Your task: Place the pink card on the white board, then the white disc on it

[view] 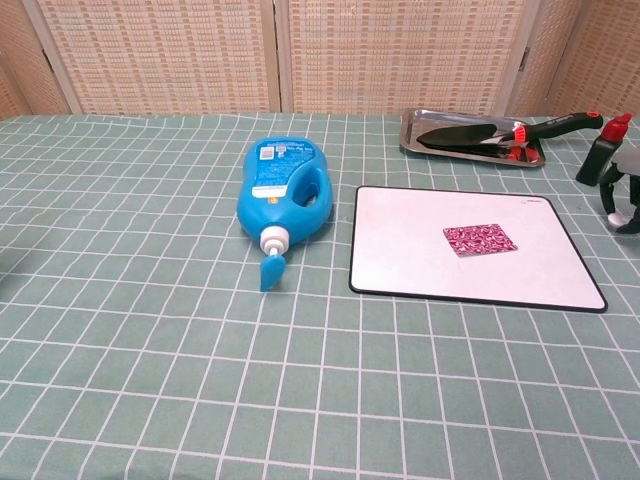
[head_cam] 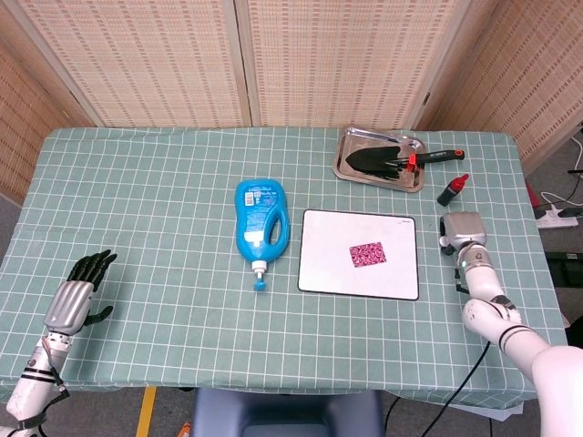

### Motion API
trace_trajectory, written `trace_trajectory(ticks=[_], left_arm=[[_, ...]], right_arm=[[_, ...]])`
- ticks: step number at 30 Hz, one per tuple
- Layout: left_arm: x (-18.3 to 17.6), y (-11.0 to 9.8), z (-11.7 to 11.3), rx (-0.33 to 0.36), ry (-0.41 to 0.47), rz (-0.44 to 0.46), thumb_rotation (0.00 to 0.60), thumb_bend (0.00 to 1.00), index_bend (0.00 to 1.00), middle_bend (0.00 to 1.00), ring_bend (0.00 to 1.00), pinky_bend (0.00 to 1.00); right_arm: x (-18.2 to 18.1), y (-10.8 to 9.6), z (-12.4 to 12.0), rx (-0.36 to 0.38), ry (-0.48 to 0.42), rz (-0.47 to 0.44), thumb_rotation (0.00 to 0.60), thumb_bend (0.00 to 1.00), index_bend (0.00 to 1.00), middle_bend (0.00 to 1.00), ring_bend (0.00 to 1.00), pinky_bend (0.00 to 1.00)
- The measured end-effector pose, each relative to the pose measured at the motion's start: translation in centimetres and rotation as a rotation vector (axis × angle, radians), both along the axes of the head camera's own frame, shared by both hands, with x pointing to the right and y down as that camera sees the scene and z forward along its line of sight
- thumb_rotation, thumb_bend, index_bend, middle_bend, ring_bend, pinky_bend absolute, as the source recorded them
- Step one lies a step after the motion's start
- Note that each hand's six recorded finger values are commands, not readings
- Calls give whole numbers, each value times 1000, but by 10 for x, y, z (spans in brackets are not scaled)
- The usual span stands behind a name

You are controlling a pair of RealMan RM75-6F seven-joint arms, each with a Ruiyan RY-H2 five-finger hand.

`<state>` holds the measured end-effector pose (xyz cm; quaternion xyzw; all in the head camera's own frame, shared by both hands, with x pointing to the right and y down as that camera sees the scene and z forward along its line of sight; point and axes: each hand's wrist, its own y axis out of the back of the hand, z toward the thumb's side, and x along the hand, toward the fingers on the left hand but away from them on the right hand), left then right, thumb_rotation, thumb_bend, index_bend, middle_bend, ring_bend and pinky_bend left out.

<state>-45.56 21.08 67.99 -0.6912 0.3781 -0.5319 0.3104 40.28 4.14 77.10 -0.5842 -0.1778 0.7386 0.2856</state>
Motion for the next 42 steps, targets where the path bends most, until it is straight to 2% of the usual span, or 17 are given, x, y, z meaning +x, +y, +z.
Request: trace_trajectory(ticks=[6,13,22,28,36,38,42], left_arm=[[0,-1,-4,12,9,-2,600,191,0,0,0,0],[-2,-3,-9,27,23,-14,600,191,0,0,0,0],[-4,-6,-14,39,40,-25,600,191,0,0,0,0],[-6,-7,-16,48,32,-34,600,191,0,0,0,0],[-6,-7,-16,43,33,-36,600,191,0,0,0,0],[-6,-7,-16,43,34,-35,600,191,0,0,0,0],[-6,-7,-16,44,35,-35,600,192,0,0,0,0]], right_arm=[[-39,0,-7,14,-61,-76,600,275,524,974,927,981],[-103,6,-15,19,-111,-185,600,276,524,974,927,981],[-148,14,-13,4,-125,-222,600,276,516,974,927,981],[-167,19,-11,-4,-138,-242,600,276,518,974,927,981],[-171,21,-9,-13,-135,-244,600,276,507,974,927,981],[-171,22,-8,-18,-133,-245,600,248,483,974,928,981],[-172,22,-8,-24,-137,-245,600,131,424,974,927,982]])
